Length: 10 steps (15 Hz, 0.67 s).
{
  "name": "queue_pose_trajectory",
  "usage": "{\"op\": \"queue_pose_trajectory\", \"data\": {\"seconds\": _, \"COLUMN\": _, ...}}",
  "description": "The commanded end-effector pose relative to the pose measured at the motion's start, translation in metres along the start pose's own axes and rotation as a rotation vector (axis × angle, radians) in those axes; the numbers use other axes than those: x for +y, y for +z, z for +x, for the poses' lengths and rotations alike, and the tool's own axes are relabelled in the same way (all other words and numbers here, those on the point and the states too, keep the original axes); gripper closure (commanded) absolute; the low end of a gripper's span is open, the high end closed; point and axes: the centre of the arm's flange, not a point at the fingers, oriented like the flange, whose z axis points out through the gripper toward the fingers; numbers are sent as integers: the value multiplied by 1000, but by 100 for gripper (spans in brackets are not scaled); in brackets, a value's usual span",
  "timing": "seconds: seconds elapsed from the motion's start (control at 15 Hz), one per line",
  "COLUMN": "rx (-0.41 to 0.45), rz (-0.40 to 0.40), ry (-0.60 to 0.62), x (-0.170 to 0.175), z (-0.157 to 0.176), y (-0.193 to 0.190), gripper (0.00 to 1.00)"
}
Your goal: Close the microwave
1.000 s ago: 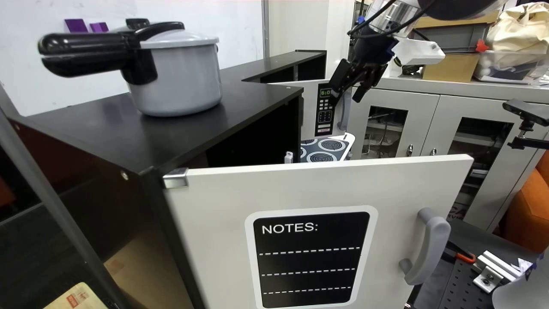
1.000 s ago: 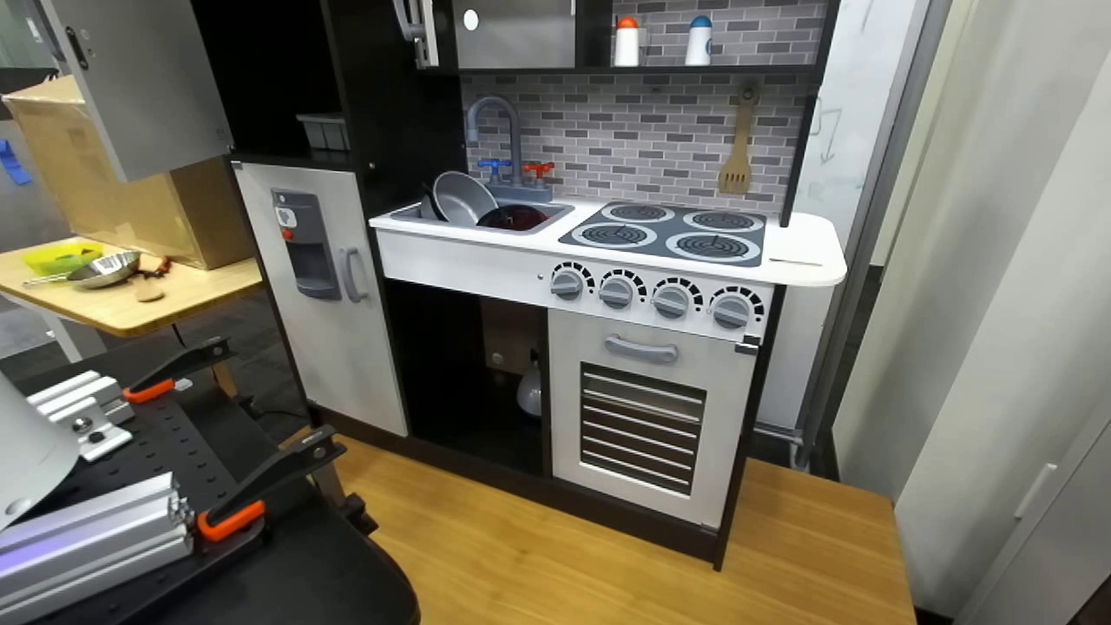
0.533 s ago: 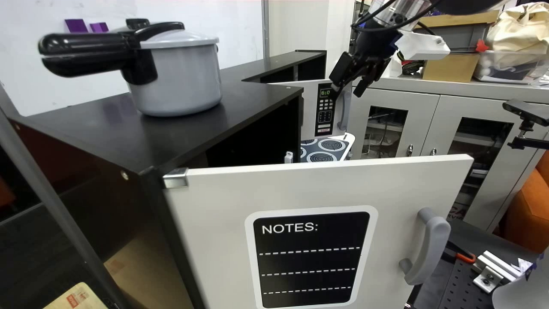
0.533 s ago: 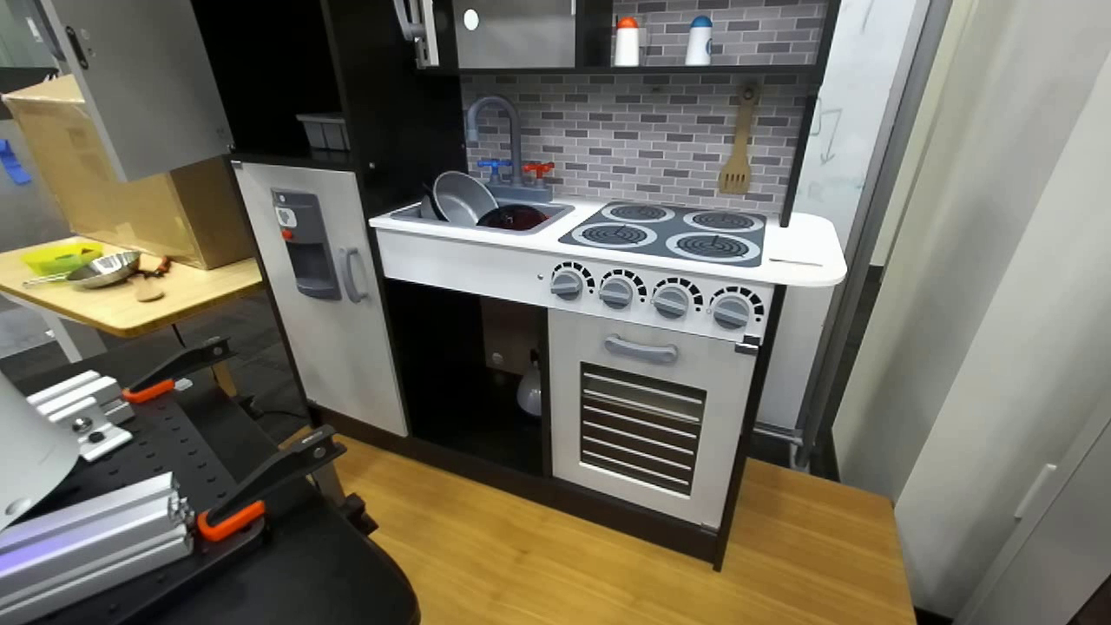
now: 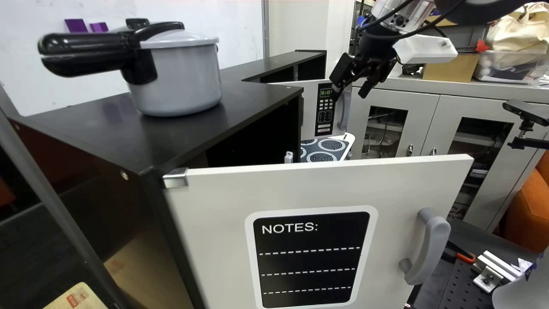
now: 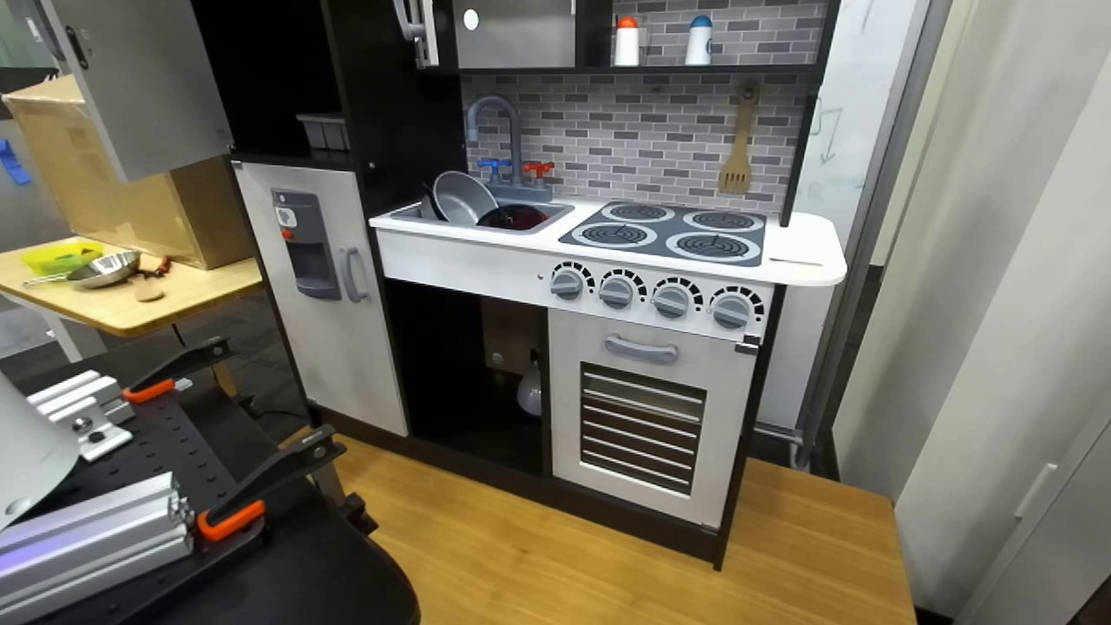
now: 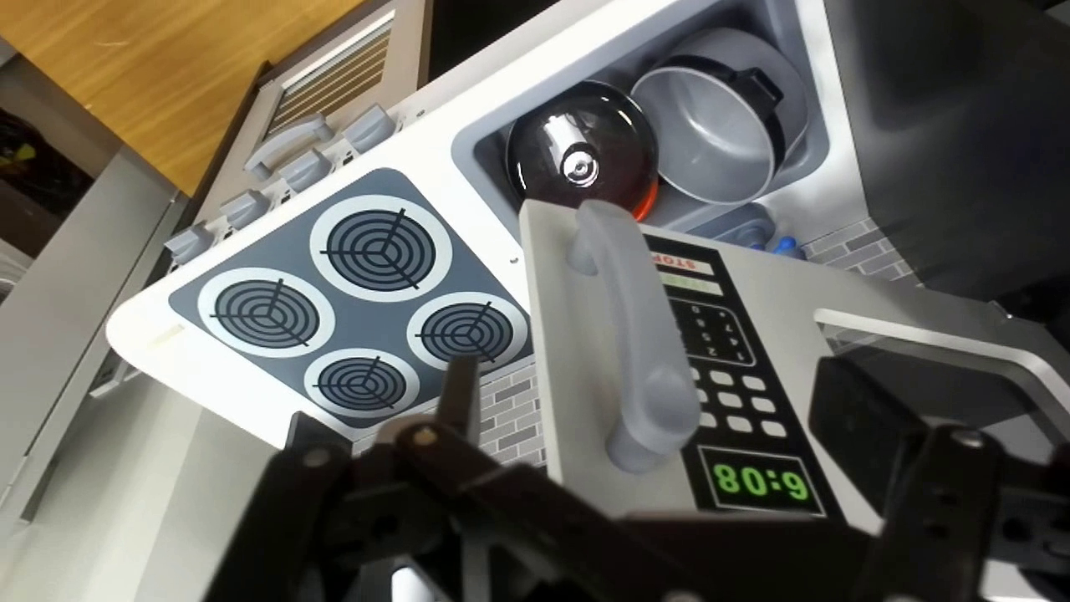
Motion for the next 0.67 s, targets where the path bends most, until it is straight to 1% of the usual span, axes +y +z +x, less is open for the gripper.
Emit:
{"op": "queue_pose_trajectory", "data": {"seconds": 0.0, "rx": 73, "rz": -61, "ry": 78, "x": -4, "z": 2, "y": 6, "gripper": 0}}
{"op": "queue_pose_trajectory", "data": {"seconds": 0.13, "rx": 122, "rz": -95, "ry": 123, "x": -8, "z": 5, "y": 8, "gripper": 0}}
{"op": "queue_pose_trajectory", "data": {"seconds": 0.33, "rx": 153, "rz": -131, "ry": 158, "x": -14, "z": 0, "y": 5, "gripper": 0}}
{"op": "queue_pose_trajectory", "data": {"seconds": 0.6, "rx": 129, "rz": -150, "ry": 155, "x": -22, "z": -9, "y": 0, "gripper": 0}}
